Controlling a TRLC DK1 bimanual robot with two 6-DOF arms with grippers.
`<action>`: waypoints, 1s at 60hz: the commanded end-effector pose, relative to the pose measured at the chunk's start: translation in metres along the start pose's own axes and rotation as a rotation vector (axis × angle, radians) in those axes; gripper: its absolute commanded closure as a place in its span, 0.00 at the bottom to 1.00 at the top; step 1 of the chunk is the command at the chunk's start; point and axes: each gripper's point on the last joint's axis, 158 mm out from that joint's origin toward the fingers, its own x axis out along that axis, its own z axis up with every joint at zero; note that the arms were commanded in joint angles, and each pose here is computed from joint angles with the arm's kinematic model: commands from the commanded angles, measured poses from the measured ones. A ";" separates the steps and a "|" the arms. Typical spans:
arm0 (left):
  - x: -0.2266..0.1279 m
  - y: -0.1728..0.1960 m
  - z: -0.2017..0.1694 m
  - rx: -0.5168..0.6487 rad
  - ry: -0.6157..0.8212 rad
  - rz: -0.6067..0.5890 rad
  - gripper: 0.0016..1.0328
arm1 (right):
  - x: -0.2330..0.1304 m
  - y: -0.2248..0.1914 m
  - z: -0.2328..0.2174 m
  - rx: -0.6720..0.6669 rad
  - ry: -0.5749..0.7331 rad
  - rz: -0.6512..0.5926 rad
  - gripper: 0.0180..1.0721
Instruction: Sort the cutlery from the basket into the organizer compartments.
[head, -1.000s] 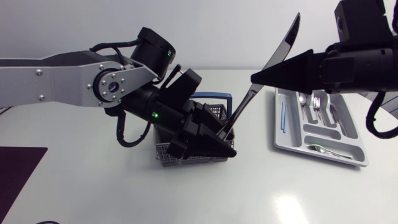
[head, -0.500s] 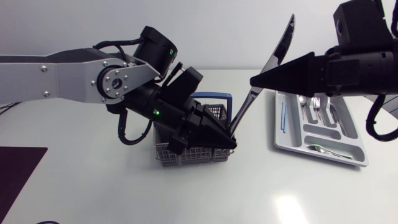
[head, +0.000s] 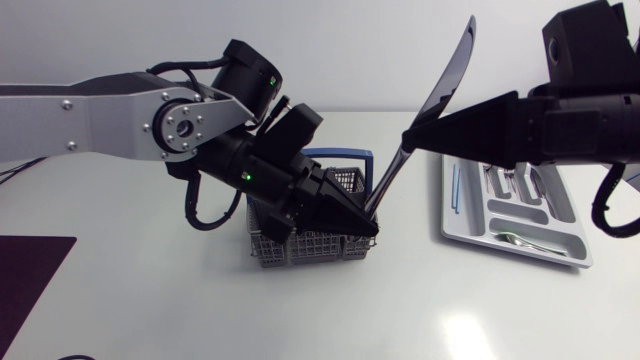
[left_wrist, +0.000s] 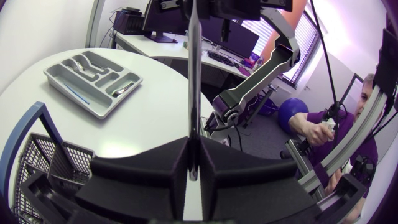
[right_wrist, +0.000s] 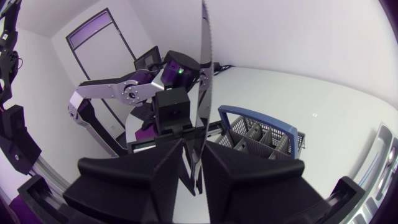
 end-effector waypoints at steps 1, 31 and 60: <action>-0.009 -0.001 0.021 0.028 -0.034 0.008 0.97 | 0.001 0.006 -0.008 -0.009 0.010 0.028 0.47; -0.013 -0.003 0.035 0.024 -0.053 0.007 0.97 | 0.021 -0.001 -0.027 -0.064 0.026 0.046 0.54; -0.014 -0.003 0.033 0.019 -0.055 0.003 0.97 | 0.033 -0.002 -0.025 -0.070 0.006 0.054 0.83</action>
